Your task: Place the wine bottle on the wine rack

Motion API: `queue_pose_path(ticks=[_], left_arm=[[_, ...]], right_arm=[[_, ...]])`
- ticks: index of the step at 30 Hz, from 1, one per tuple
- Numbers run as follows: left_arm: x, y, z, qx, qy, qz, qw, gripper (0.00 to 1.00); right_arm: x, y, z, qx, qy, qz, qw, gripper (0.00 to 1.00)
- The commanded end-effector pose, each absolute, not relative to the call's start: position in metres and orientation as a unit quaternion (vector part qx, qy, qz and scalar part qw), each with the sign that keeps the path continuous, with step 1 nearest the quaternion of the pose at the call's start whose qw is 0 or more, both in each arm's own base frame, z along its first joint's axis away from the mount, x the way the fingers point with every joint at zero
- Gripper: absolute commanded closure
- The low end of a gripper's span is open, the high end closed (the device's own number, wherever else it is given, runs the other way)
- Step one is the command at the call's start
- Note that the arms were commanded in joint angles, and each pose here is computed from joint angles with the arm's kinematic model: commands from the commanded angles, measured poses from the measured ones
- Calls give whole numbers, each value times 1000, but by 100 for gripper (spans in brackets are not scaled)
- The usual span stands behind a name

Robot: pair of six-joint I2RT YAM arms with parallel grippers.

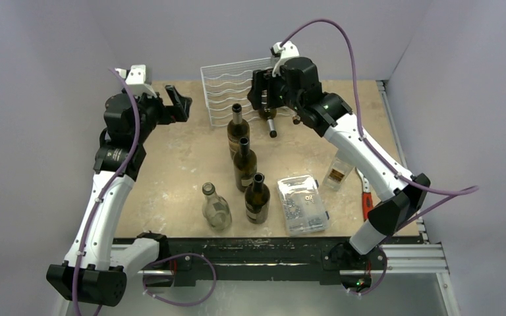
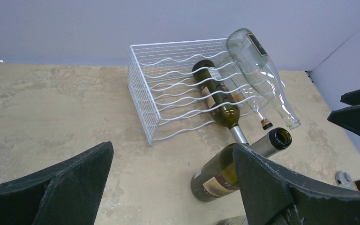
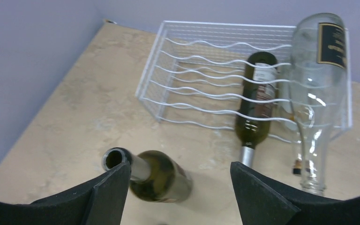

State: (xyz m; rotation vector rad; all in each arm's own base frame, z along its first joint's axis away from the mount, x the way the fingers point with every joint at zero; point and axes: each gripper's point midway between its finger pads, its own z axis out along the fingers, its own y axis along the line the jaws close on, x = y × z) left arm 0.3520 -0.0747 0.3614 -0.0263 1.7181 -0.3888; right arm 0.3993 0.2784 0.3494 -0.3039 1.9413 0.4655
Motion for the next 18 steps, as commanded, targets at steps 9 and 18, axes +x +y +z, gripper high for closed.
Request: queue_pose_path(ticks=[9,18], left_arm=[[353,-88,383,-4,739,-216,638,0],[348,-91,384,-2,737,-223,639,0]], right_arm=[[360,351,353,-154,797,257,524,15],[363,356,311,-152,827,170,515,16]])
